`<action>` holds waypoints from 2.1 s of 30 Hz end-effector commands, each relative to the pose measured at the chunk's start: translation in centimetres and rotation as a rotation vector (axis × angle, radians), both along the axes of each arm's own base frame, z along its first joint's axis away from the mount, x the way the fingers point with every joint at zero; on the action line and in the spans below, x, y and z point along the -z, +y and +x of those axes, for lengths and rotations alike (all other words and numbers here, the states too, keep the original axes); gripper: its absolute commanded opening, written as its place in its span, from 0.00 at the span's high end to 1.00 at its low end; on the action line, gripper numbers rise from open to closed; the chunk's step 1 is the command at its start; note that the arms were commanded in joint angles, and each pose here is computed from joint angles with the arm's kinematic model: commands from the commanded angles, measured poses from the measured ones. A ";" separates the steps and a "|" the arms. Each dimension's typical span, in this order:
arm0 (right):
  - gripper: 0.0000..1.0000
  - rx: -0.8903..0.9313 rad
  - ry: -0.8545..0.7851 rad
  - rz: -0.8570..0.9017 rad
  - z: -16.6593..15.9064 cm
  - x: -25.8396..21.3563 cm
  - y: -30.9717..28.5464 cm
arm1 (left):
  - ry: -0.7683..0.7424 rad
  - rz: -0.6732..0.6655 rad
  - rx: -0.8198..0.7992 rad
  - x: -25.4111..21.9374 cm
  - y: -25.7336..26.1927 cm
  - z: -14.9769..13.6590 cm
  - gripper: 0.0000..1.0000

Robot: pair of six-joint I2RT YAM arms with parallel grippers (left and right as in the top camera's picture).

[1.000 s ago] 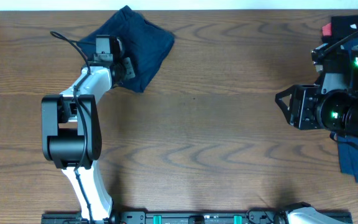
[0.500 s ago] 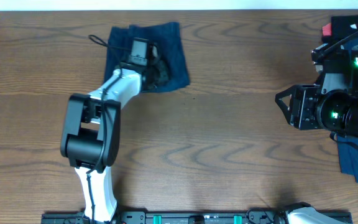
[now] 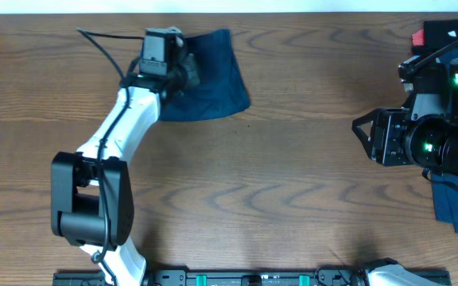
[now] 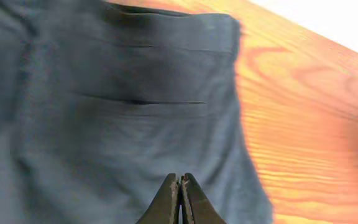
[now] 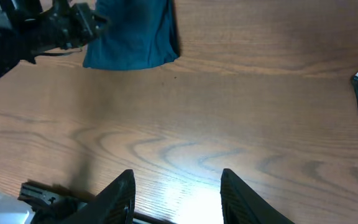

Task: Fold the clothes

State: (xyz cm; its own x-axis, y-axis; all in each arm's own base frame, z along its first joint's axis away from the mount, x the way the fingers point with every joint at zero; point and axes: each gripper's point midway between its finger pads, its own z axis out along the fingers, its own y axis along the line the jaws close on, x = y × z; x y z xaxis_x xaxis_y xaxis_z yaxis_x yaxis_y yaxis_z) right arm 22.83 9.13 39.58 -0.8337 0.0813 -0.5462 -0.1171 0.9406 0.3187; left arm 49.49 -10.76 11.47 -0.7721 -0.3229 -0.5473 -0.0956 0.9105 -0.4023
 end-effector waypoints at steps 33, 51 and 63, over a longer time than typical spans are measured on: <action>0.57 -0.023 -0.014 -0.005 -0.4 -0.2 0.1 | 0.226 0.231 -0.378 16.6 20.9 0.1 0.94; 0.56 -0.016 -0.014 -0.014 -0.3 -0.2 -0.1 | 0.161 -0.061 -0.612 14.8 35.4 -3.9 0.94; 0.56 -0.017 -0.014 -0.014 -0.3 -0.2 -0.1 | -0.002 -0.132 -0.661 0.1 34.3 -4.3 0.94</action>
